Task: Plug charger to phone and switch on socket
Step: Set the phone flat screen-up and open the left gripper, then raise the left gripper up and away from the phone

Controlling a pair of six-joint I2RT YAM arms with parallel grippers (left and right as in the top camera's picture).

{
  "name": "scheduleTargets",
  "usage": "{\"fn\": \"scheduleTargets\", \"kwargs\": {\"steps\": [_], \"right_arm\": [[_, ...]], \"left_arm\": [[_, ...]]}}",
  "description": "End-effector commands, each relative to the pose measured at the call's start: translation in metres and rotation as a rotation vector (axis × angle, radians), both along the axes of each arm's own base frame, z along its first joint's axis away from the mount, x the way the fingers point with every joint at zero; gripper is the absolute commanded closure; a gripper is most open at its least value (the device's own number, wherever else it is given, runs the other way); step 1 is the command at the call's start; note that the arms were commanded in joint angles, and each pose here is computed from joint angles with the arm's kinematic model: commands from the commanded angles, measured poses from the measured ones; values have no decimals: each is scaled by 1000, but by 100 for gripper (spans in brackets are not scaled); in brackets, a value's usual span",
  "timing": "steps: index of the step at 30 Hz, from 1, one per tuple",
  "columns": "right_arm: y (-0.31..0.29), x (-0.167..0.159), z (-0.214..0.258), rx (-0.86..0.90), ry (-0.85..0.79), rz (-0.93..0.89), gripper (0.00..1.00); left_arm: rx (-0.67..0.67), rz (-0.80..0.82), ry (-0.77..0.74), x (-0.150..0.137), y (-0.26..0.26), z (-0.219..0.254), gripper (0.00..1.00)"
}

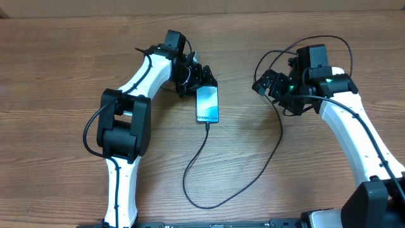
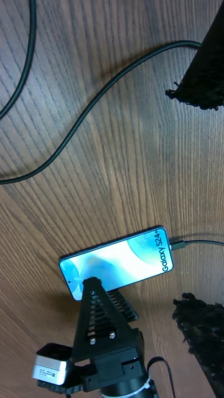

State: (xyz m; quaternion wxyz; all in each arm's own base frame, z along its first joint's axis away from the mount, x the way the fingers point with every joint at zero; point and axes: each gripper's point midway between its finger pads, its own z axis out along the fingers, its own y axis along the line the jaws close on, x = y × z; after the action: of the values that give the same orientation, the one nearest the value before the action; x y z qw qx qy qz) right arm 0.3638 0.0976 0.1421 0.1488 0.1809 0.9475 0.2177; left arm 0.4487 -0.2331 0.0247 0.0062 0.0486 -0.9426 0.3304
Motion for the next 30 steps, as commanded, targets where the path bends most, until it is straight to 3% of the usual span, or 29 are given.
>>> {"fn": "scheduleTargets", "kwargs": {"steps": [1, 3, 18, 25, 30], "right_arm": [[-2, 1, 12, -8, -38, 0, 0], [-2, 1, 12, -8, -37, 0, 0], [-3, -1, 11, -10, -25, 0, 0], [-3, -1, 11, -10, -26, 0, 0], [-3, -1, 11, -10, -26, 0, 0]], "left_arm": [[100, 4, 30, -8, 11, -19, 4], [132, 8, 40, -10, 16, -22, 0], [267, 32, 76, -16, 60, -20, 1], [450, 1, -147, -5, 91, 64, 1], [569, -1, -264, -21, 109, 125, 0]]}}
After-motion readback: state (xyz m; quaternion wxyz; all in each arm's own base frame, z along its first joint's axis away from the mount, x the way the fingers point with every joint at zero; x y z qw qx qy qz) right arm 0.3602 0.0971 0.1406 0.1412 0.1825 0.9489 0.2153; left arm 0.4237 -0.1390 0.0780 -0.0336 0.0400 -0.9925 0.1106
